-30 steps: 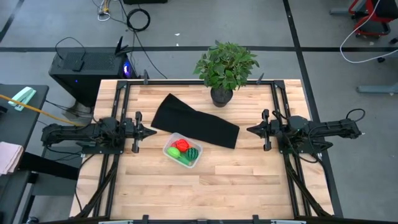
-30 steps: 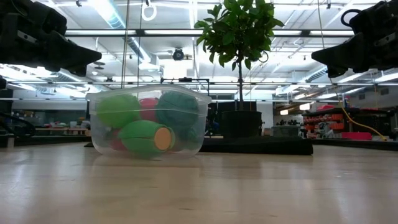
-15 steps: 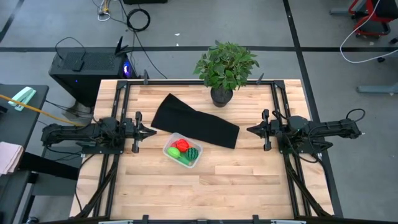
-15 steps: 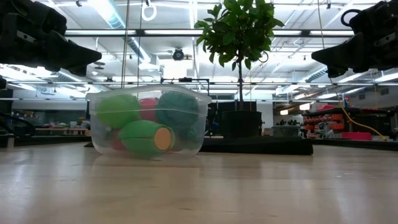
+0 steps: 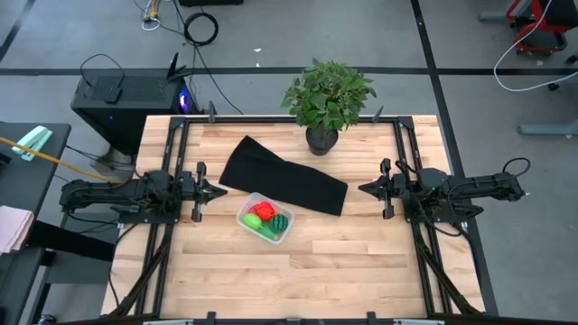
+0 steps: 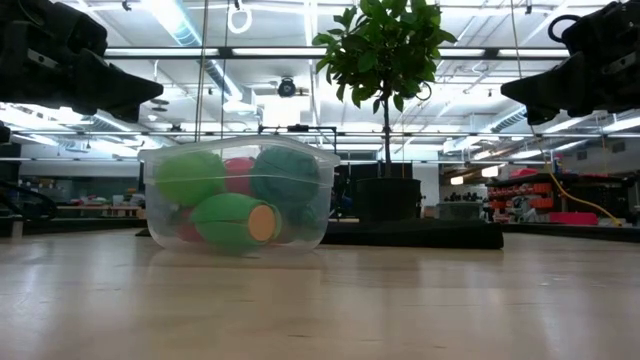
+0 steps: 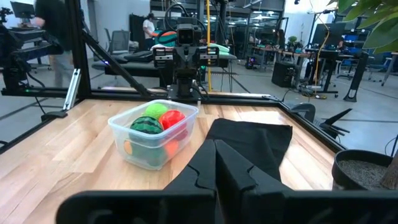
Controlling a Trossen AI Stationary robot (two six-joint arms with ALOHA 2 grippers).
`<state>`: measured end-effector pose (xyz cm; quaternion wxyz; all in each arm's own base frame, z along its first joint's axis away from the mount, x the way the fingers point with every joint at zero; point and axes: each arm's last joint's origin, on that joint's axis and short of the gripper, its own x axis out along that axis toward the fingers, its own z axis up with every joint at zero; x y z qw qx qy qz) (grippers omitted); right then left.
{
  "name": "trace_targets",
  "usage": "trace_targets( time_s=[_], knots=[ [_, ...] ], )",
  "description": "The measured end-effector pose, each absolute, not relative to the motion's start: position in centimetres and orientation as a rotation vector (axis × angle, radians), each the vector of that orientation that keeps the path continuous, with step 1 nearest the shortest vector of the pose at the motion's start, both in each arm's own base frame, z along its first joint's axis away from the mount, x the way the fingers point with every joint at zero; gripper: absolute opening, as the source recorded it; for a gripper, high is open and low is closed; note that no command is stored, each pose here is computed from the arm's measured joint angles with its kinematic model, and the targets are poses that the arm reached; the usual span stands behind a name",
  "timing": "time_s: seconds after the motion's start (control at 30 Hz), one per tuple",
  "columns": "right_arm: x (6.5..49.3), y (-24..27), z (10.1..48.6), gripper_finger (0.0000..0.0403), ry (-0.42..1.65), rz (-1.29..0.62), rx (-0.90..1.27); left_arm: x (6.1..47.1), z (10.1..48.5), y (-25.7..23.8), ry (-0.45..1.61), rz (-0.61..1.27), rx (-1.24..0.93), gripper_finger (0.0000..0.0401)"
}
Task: Pick and placing Produce into tupperware
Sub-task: Return to Home Position
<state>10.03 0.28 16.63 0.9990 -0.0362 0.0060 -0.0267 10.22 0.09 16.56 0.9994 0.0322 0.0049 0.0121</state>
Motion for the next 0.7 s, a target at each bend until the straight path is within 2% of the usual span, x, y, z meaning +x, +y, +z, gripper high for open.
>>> trace_targets(
  time_s=[0.3,0.7],
  knots=[
    [10.03,0.28,16.63,0.0005,0.012,-0.053,-0.072,10.22,16.56,0.09,0.01,0.024,0.064,0.0034],
    [10.03,0.28,16.63,0.0005,0.012,-0.053,-0.072,10.22,16.56,0.09,0.01,0.024,0.064,0.0021]
  ],
)
